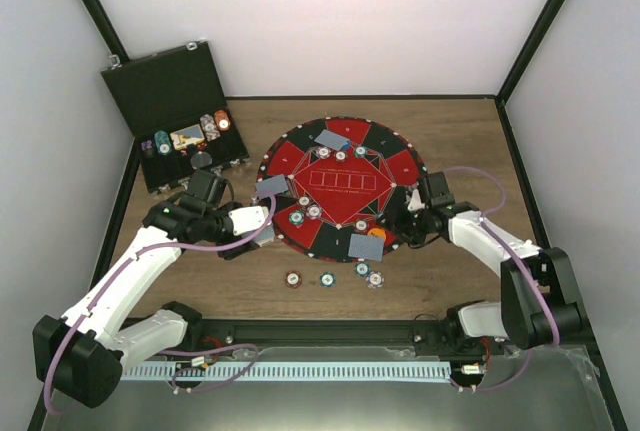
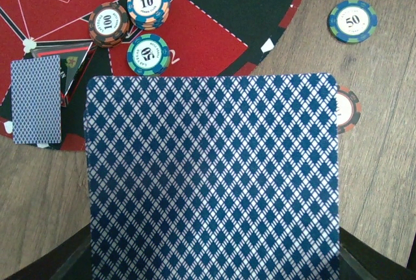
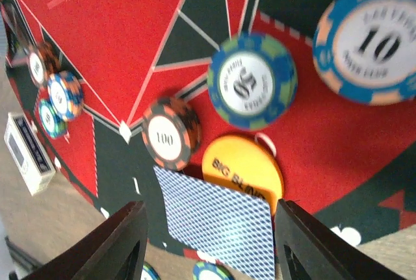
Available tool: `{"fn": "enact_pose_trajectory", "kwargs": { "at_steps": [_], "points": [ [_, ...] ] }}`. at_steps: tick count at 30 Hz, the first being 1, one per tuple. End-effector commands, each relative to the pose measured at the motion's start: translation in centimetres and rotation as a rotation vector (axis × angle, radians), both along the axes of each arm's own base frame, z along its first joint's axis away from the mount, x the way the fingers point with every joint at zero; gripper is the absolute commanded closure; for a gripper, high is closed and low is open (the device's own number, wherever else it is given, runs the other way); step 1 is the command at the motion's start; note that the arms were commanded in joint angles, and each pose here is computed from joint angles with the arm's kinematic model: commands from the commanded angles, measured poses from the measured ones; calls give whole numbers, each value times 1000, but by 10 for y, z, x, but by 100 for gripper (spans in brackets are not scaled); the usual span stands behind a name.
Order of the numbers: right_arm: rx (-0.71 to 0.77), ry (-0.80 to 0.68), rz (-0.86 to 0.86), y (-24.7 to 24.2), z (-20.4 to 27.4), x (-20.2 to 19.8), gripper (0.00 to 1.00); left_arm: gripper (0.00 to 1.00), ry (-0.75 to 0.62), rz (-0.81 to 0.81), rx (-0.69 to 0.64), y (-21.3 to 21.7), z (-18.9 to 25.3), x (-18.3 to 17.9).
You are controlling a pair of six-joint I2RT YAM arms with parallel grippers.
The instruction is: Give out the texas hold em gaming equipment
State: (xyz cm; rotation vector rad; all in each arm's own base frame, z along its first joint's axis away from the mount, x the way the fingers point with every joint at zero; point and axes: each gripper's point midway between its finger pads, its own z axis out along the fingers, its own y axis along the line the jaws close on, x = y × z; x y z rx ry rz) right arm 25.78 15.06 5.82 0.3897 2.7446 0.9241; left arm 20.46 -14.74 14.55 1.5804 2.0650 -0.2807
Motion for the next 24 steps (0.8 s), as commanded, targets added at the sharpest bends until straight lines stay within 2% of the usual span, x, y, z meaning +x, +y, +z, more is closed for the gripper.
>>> {"fn": "enact_pose_trajectory", "kwargs": {
  "at_steps": [1,6,12,16,24],
  "points": [
    [-98,-85,-55,-14,25,25,43,84,-17,-23,-20,-4,8,2],
    [45,-134,82,45,57,23,32,84,-15,-27,-48,-9,15,2],
    [393,-172,367,153,113,-11,14,84,4,-30,-63,-12,16,1],
    [519,-182,491,191,134,-27,13,84,-1,-31,-63,-11,17,1],
    [606,-145,610,232,138,-52,15,84,6,-30,-55,-10,12,0]
  ]
}}
